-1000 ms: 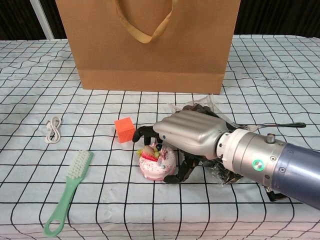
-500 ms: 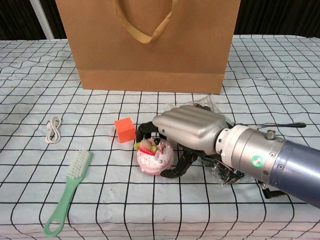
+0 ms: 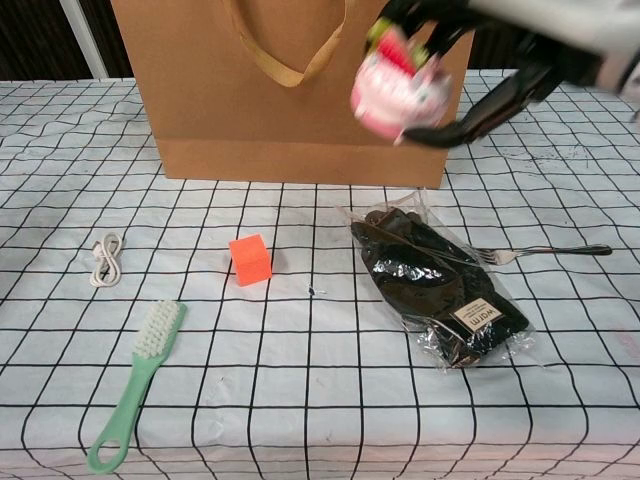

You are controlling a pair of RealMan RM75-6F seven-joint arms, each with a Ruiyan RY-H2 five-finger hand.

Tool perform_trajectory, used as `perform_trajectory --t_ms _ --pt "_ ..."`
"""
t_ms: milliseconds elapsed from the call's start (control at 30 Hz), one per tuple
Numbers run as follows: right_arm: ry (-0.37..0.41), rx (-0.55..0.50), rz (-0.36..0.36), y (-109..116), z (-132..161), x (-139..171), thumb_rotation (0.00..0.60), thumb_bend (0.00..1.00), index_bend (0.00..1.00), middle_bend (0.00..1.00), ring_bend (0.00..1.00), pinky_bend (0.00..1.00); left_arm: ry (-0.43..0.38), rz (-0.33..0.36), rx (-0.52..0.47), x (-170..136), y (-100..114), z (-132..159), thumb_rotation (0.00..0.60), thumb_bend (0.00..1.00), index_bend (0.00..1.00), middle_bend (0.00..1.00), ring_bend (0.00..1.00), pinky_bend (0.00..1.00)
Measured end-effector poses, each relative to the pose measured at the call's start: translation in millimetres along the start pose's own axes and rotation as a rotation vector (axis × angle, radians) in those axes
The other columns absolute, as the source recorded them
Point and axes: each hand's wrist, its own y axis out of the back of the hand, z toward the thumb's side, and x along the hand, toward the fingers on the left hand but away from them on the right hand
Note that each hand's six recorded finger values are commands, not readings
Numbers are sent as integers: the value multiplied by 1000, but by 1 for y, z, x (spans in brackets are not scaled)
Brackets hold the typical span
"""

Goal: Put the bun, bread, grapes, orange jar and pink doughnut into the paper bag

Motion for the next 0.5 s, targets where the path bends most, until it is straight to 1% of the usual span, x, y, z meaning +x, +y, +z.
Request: perform_trajectory --t_ms 67,100,200,300,400,500 --pt "-26 -5 -67 27 -9 3 600 291 345 358 398 238 -1 -2 1 0 -1 1 600 50 119 89 2 27" --pt "-39 2 -110 44 -15 3 600 291 345 357 398 238 -2 -4 1 0 -1 1 600 50 119 89 2 27" --pt "-59 18 -198 80 -27 -2 600 292 344 352 397 238 -1 -7 2 -1 -2 1 600 50 119 89 2 27" --pt "-78 15 -262 108 -37 -14 600 292 345 344 397 238 0 -6 2 -1 -1 1 600 50 119 89 2 27" --pt "-90 43 -306 134 -45 -34 600 292 348 343 398 238 2 -5 1 0 -1 0 600 50 119 89 2 27" --pt "-95 61 -345 158 -47 -51 600 291 360 344 398 238 7 -2 -3 0 1 -1 600 50 119 89 2 27"
